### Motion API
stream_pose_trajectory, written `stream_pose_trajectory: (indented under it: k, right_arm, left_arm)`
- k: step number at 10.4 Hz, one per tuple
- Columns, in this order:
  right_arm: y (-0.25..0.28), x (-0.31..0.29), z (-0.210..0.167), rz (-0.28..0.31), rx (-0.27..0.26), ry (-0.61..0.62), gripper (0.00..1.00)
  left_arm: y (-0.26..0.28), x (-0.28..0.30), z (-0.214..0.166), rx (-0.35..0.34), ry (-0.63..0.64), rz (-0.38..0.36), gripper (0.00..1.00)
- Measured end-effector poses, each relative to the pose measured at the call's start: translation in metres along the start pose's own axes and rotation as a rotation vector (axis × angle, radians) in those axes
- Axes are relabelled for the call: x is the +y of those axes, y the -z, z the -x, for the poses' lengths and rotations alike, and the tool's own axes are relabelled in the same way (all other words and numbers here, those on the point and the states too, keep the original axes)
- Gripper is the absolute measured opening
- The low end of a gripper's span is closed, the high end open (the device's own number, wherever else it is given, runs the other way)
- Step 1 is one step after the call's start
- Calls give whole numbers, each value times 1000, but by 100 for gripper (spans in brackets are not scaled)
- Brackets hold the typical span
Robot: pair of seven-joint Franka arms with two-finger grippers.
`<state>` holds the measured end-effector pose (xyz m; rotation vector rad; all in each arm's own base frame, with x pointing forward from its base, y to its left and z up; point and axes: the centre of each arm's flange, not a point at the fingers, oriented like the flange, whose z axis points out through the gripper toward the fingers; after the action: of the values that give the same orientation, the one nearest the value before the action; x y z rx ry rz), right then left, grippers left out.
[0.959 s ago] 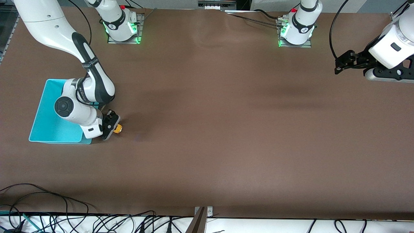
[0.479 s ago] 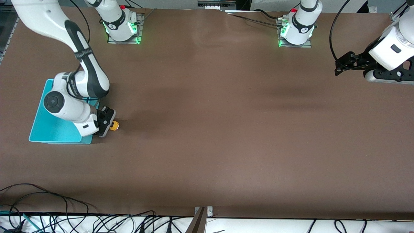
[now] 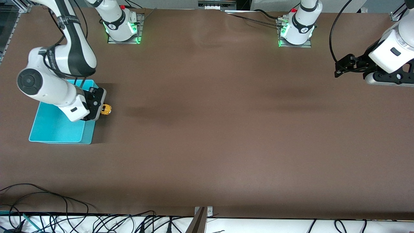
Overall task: Wind up and store yellow beetle car
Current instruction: 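Lift the car with the right gripper and carry it over the bin, then lower the car into the blue bin and open the right gripper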
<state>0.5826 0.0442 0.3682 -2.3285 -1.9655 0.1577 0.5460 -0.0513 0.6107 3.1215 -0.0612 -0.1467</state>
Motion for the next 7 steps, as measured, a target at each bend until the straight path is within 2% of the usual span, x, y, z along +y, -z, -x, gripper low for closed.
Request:
stream_pose_trajectory:
  k: [5, 7]
  right_arm:
    - [4, 8, 104, -23, 24, 228, 47]
    - [-5, 4, 132, -40, 39, 319, 47]
  left_arm:
    - [0, 2, -1, 0, -4, 0, 100]
    - [0, 4, -1, 0, -8, 0, 100]
